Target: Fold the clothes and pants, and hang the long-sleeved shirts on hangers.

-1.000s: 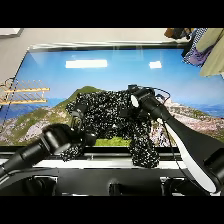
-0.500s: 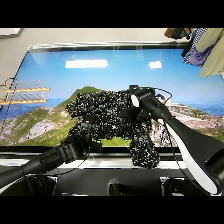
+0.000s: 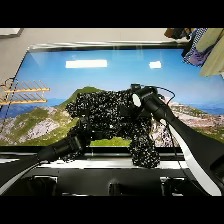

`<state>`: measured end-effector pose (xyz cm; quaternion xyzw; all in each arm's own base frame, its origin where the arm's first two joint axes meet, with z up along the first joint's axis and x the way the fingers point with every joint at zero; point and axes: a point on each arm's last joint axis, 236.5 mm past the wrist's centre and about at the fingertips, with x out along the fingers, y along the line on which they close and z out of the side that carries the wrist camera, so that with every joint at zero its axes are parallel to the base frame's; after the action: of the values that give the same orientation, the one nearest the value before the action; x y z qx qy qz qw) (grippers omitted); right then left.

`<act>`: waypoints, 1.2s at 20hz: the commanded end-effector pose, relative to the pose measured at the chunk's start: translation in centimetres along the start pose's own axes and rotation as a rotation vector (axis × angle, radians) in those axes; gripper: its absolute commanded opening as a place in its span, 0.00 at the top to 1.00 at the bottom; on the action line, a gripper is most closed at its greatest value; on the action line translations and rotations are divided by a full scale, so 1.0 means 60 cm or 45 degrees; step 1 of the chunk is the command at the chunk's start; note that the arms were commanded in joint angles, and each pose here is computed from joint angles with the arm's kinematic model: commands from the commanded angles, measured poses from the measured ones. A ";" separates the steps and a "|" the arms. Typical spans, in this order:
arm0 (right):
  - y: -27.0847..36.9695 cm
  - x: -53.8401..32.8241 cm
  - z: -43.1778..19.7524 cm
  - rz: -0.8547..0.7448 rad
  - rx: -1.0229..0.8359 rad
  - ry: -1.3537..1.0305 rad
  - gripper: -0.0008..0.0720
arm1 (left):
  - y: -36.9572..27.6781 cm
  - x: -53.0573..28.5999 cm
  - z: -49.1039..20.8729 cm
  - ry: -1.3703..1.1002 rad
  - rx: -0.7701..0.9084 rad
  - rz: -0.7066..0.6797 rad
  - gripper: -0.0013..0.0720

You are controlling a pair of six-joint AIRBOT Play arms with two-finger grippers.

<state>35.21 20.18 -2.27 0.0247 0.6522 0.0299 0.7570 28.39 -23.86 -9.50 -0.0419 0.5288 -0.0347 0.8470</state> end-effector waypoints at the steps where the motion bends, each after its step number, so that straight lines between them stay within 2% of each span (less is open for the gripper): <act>1: 0.000 -0.016 0.004 0.009 0.023 -0.030 0.96 | 0.001 -0.007 0.042 -0.034 -0.005 -0.026 0.96; 5: -0.003 -0.075 0.012 0.044 0.048 -0.113 0.96 | -0.019 -0.082 0.090 0.015 0.149 -0.036 0.96; 8: -0.022 -0.167 0.033 0.018 0.021 -0.247 0.96 | -0.042 -0.176 0.145 0.046 0.251 -0.105 0.96; 11: -0.027 -0.292 0.072 0.040 0.010 -0.444 0.96 | -0.039 -0.276 0.223 -0.008 0.280 -0.139 0.96; 16: 0.001 -0.512 0.128 0.243 0.025 -0.826 0.96 | -0.036 -0.442 0.354 -0.287 0.215 -0.245 0.96; 20: 0.008 -0.644 0.125 0.394 0.038 -1.035 0.96 | -0.044 -0.525 0.357 -0.312 0.253 -0.345 0.96; 24: 0.013 -0.670 0.094 0.470 0.033 -1.031 0.96 | -0.039 -0.567 0.334 -0.272 0.258 -0.380 0.96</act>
<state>36.27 17.98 36.60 0.1466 0.2980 0.1304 0.9342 33.41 -22.44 28.61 -0.0401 0.4064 -0.1932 0.8922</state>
